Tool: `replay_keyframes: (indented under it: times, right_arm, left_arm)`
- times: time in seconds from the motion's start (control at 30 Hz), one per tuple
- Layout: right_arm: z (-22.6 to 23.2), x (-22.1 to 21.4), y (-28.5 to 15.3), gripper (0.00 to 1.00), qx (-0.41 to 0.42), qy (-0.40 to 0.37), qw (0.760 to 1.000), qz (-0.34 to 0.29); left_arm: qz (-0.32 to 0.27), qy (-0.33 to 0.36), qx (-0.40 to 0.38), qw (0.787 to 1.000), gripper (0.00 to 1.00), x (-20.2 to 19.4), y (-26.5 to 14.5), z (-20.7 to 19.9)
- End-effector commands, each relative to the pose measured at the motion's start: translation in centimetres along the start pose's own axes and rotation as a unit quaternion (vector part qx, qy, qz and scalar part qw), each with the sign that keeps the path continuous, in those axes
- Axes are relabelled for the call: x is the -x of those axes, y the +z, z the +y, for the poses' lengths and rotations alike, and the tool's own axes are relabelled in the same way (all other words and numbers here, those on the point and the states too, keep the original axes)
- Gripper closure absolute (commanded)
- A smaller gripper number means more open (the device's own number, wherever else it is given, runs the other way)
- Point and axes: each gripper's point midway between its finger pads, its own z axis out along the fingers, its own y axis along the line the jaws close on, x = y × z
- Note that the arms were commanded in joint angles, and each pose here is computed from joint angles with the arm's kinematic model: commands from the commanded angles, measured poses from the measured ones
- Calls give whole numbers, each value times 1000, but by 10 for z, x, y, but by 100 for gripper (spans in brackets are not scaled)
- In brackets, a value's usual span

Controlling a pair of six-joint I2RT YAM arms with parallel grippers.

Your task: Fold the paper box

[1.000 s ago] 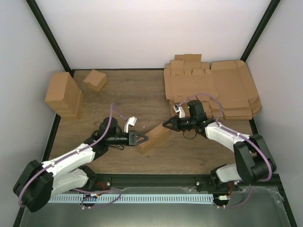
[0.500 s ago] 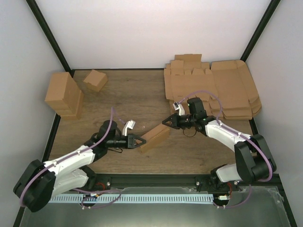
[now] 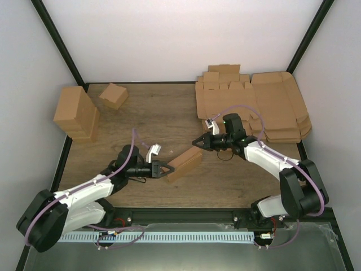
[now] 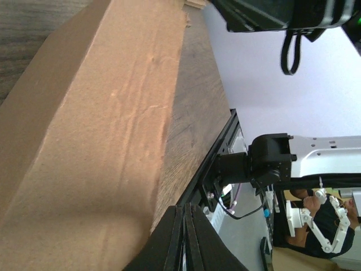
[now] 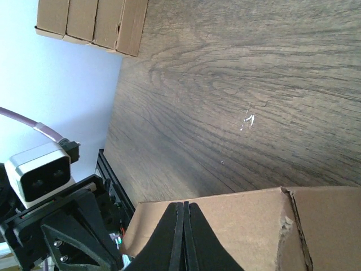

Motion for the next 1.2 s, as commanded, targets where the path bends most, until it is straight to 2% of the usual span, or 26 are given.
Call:
replay_keyframes:
  times: [0.0,0.2,0.57,0.87,1.17]
  right_arm:
    - [14,18,0,99,16,-22,1000,-8]
    - [5,14,6,99,14,-14,1000,0]
    - [-10,-8,8,99,11,6,1000,13]
    - [9,19,-11,99,-11,-29,999,-19]
    - [11,22,-16,99,3,-32,999,-16]
  left_arm:
    - [-31,27,-13,999,96,19,-8,-19]
    - [-38,13,-9,999,96,21,-12,-6]
    - [-24,-15,-17,999,96,-3,-9,19]
    - [-23,-4,-7,1000,96,1,-10,15]
    - [-25,2,-5,1000,96,6,-11,10]
